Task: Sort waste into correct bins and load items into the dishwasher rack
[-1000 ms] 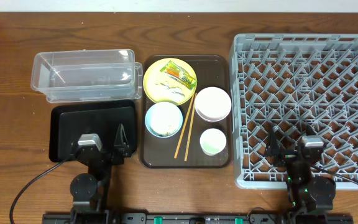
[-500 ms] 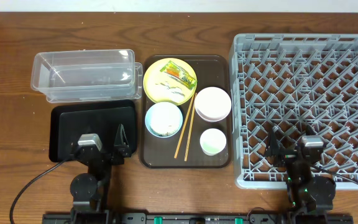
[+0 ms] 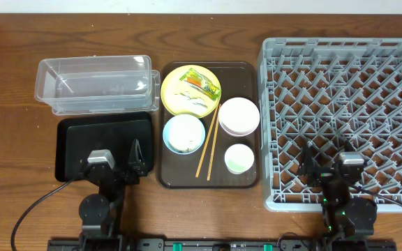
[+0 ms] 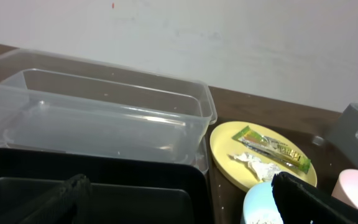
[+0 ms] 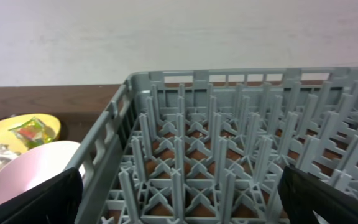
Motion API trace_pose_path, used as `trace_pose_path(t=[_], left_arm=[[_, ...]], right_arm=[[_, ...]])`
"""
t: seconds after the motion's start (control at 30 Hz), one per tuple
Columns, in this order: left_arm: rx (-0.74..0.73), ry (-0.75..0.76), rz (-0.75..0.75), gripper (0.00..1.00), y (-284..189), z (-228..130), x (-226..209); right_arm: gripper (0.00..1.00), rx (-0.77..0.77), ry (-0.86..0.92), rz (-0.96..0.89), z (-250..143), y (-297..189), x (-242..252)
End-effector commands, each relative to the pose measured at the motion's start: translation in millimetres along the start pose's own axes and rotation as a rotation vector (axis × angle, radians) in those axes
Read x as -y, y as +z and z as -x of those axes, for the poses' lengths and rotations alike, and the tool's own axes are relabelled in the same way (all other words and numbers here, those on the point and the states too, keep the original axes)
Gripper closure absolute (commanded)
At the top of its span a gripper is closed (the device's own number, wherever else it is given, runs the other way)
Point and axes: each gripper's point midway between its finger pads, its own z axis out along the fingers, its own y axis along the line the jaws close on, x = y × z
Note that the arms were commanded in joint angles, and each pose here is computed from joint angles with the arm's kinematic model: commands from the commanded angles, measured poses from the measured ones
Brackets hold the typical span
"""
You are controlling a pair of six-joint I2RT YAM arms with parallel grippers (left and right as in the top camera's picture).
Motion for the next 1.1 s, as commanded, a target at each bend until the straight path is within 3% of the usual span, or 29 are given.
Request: trace_pose_path(t=[0.0, 0.23, 0.43, 0.93, 1.07], left_arm=[[-0.066, -0.001, 0.036, 0.05, 0.7, -15.5, -7.6], [-0.112, -0.001, 0.047, 0.05, 2.8, -6.6, -5.5], [-0.178, -0.035, 0.065, 0.05, 9.7, 14.6, -0.6], [-0.696, -0.101, 0.137, 0.05, 8.3, 28.2, 15.9], [-0.827, -0.104, 0.171, 0.05, 1.4, 24.7, 15.7]], right_arm=[[0.01, 0.007, 0.013, -0.041, 5.6, -0.9, 6.2], [0.01, -0.046, 0.011, -0.109, 22.9, -1.2, 15.9], [0.01, -0.181, 0.007, -0.126, 34.9, 12.9, 16.8], [0.01, -0.702, -0.014, -0.139, 32.5, 47.4, 14.6], [0.01, -0.766, -0.013, -0.142, 31.1, 50.5, 14.5]])
